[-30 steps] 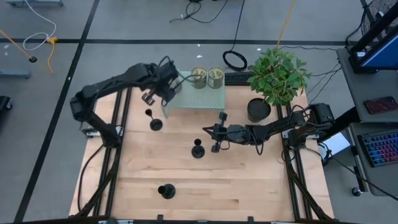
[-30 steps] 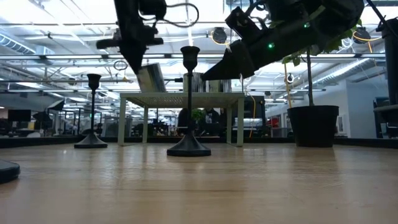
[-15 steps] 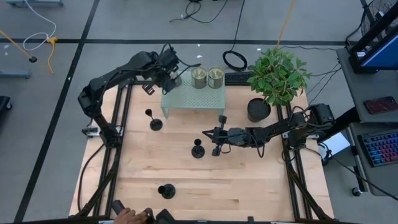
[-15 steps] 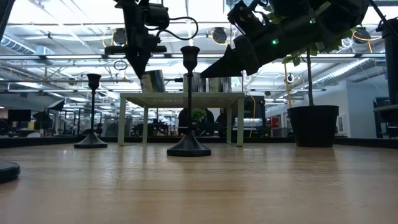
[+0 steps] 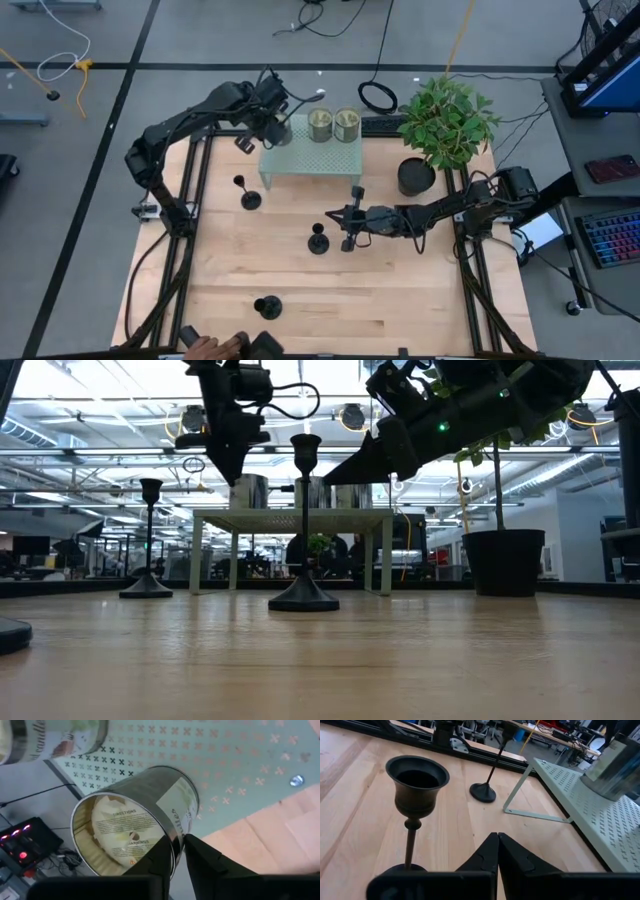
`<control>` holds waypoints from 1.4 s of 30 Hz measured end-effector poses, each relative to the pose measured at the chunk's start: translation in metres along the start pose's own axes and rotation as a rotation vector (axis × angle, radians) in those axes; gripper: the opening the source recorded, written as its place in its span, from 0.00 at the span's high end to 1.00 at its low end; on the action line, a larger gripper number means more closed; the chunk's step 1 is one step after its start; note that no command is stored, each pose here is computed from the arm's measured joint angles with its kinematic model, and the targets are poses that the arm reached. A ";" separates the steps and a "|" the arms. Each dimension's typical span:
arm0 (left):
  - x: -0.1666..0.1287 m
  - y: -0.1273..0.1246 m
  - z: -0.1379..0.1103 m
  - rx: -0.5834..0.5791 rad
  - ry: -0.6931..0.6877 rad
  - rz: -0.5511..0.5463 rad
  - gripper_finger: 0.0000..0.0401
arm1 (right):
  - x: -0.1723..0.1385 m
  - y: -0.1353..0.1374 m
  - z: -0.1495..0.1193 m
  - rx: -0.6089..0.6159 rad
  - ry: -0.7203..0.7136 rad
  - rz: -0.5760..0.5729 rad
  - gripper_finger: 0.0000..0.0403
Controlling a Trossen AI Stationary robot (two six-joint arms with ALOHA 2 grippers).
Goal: Pick & Place candle stick holders
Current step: Put the scented candle on the shelf, then put the middle candle holder on the shelf
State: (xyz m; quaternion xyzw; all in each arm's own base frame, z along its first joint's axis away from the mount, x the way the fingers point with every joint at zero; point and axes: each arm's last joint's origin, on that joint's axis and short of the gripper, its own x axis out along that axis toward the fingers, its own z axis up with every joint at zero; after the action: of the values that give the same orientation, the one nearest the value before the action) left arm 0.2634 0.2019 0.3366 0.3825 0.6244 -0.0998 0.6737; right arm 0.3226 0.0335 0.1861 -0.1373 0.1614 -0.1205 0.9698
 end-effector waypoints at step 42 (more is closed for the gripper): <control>-0.117 -0.045 -0.001 -0.607 -0.245 0.322 0.85 | -0.001 0.008 -0.006 0.213 0.057 0.260 0.66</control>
State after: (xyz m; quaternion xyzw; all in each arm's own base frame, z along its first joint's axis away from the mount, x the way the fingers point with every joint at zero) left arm 0.2119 0.1310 0.4262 0.2435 0.4720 0.1522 0.8335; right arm 0.3211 0.0398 0.1781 -0.0083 0.1914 -0.0144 0.9814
